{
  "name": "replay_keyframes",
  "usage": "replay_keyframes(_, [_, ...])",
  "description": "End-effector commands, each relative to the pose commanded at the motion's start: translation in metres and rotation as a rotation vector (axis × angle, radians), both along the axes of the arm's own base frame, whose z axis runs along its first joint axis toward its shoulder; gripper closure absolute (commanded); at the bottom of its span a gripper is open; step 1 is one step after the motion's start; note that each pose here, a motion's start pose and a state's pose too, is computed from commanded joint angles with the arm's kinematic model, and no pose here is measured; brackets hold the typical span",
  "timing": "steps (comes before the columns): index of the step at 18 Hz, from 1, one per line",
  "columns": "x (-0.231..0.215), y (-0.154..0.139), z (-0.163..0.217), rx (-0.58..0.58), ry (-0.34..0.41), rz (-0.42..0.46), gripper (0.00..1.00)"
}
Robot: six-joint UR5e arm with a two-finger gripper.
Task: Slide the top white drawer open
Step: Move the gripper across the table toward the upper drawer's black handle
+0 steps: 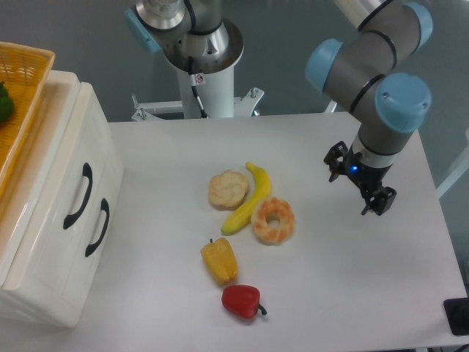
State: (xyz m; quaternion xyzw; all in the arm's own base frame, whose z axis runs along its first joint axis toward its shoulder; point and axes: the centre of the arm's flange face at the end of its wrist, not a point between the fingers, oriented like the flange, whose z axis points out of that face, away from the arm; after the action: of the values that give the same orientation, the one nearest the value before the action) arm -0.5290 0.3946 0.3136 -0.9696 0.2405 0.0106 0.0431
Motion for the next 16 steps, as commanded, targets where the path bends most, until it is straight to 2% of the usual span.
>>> replay_keyframes(2, [0.005,-0.011,-0.009,0.042,-0.003,0.076,0.00])
replay_keyframes(5, [0.021,-0.007,0.002,0.026,0.007,0.135,0.00])
replay_keyframes(11, [0.104,0.048,0.035,0.000,-0.067,0.326,0.00])
replay_keyframes(16, [0.163,0.086,0.052,0.000,-0.163,0.416,0.00])
